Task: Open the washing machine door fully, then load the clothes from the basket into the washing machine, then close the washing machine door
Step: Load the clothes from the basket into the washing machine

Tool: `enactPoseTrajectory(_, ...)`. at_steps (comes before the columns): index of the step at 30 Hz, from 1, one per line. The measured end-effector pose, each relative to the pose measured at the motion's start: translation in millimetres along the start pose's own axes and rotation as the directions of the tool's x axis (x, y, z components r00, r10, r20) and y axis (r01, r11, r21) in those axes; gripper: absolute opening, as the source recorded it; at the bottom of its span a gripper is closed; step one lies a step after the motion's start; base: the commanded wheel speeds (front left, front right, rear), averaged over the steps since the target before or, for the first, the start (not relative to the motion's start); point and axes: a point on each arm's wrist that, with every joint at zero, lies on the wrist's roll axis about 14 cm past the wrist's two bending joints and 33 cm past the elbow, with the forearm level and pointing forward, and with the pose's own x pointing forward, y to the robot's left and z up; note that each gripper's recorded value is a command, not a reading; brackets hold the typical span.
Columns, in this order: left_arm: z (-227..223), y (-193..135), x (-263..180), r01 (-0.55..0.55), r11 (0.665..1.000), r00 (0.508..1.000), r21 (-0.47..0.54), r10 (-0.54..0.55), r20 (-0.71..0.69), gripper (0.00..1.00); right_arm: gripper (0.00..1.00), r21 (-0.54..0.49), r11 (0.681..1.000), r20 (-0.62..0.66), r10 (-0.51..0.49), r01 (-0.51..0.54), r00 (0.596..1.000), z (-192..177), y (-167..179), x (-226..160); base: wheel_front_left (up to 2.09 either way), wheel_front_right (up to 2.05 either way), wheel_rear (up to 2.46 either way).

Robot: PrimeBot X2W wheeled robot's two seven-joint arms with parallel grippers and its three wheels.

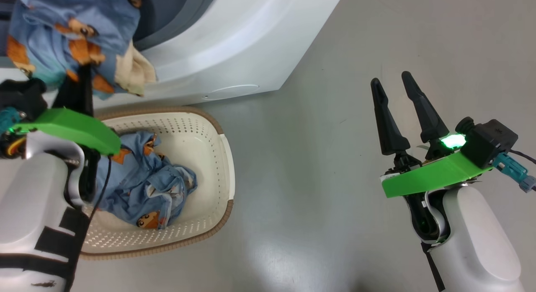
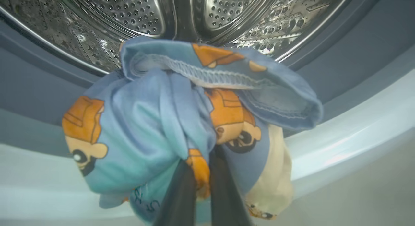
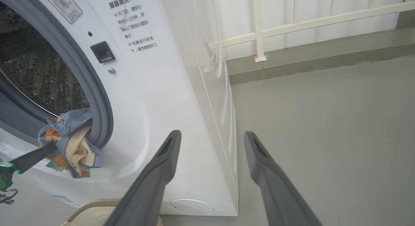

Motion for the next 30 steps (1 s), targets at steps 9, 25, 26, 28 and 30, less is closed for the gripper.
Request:
enactPoseTrajectory(9,64,-15,6,0.018,1.000,0.989,0.022,-0.021,0.146,0.00,1.00,-0.006,1.000,0.007,-0.008,0.008,1.000,5,-3,-3,0.00,0.00,0.00)
enactPoseTrajectory(25,92,-4,61,0.002,0.998,0.992,0.067,-0.011,0.129,0.00,1.00,-0.018,0.999,-0.033,-0.034,0.034,0.999,-10,-14,-6,0.00,0.00,0.00)
enactPoseTrajectory(26,88,-2,72,-0.003,0.998,0.994,0.069,-0.004,0.112,0.00,1.00,-0.020,0.999,-0.040,-0.044,0.044,0.998,-13,-17,-7,0.00,0.00,0.00)
enactPoseTrajectory(28,86,1,83,-0.018,0.998,0.995,0.062,0.012,0.098,0.00,1.00,-0.022,0.998,-0.047,-0.053,0.052,0.997,-16,-20,-8,0.00,0.00,0.00)
enactPoseTrajectory(30,89,2,94,-0.023,0.997,0.995,0.078,0.015,0.102,0.00,1.00,-0.026,0.998,-0.054,-0.061,0.060,0.997,-18,-22,-9,0.00,0.00,0.00)
